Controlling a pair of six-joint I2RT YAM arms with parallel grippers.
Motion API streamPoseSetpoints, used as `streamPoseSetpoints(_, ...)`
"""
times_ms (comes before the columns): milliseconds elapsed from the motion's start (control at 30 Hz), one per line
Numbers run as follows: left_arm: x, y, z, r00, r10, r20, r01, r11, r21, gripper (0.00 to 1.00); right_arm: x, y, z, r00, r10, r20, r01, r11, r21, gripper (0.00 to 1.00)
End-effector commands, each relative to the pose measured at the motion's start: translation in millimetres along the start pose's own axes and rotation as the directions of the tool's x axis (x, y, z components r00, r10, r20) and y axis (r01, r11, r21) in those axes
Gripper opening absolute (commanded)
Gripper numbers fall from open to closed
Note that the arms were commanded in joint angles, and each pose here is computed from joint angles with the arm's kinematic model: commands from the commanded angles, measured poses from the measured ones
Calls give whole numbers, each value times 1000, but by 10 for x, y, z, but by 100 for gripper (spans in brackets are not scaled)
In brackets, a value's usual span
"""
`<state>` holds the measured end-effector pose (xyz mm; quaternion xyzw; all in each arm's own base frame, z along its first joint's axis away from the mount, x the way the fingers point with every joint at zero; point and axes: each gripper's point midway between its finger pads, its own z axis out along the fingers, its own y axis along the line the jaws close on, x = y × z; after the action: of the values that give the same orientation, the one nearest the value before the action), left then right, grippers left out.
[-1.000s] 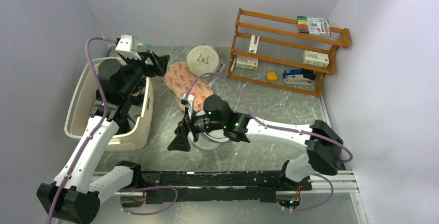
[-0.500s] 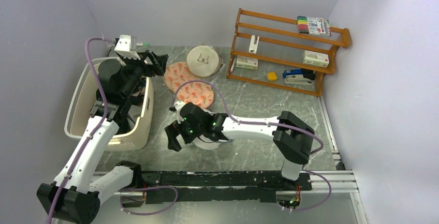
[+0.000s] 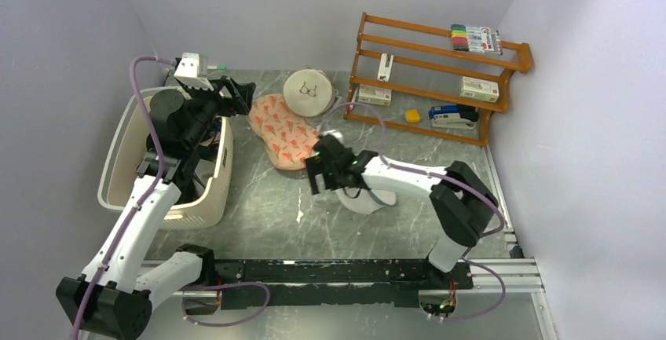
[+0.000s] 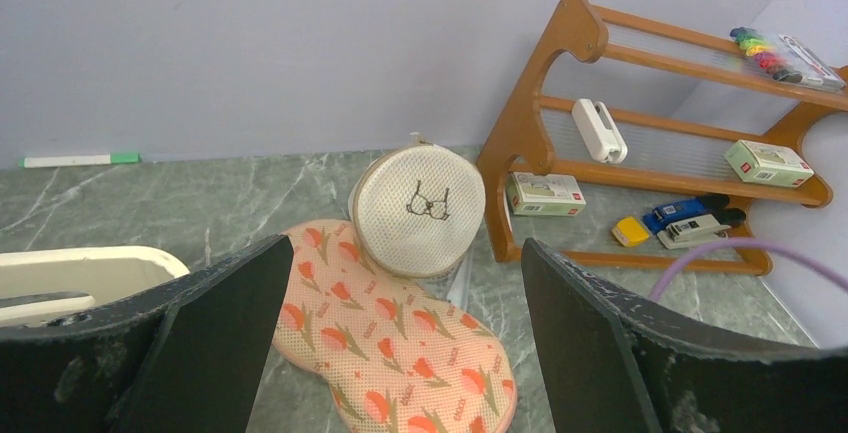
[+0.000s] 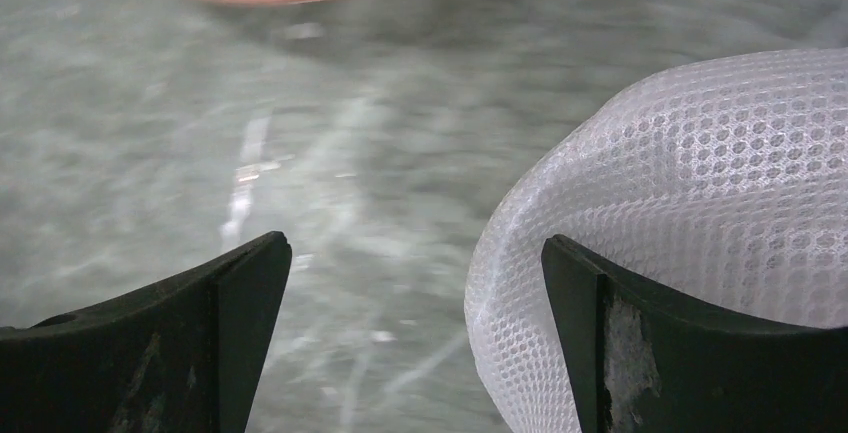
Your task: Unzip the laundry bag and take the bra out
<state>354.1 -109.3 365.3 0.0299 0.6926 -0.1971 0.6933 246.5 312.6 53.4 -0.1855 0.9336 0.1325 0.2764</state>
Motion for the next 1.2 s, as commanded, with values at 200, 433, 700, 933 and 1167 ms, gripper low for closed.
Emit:
streamPoseSetpoints(200, -68, 29, 17, 1000, 4, 28, -3, 1000, -7, 96, 94, -1825, -399, 946, 316, 72, -320, 873, 367, 100)
streamPoseSetpoints(433, -67, 36, 17, 1000, 6, 28, -5, 1000, -10, 97, 259, -2586, -688, 858, 477, 191, -510, 742, 436, 100)
streamPoseSetpoints(700, -83, 30, 9, 999, 8, 31, -8, 1000, -7, 96, 376, -2986, -981, 766, 563, 310, -642, 647, 411, 100)
streamPoseSetpoints(933, -93, 28, 4, 999, 11, 32, -11, 1000, -7, 96, 220, -2933, -1096, 754, 547, 363, -655, 668, 353, 100)
streamPoseSetpoints(1167, -100, 10, 3, 999, 9, 32, -9, 1000, 2, 96, -11, -2541, -1137, 746, 512, 426, -603, 790, 108, 100)
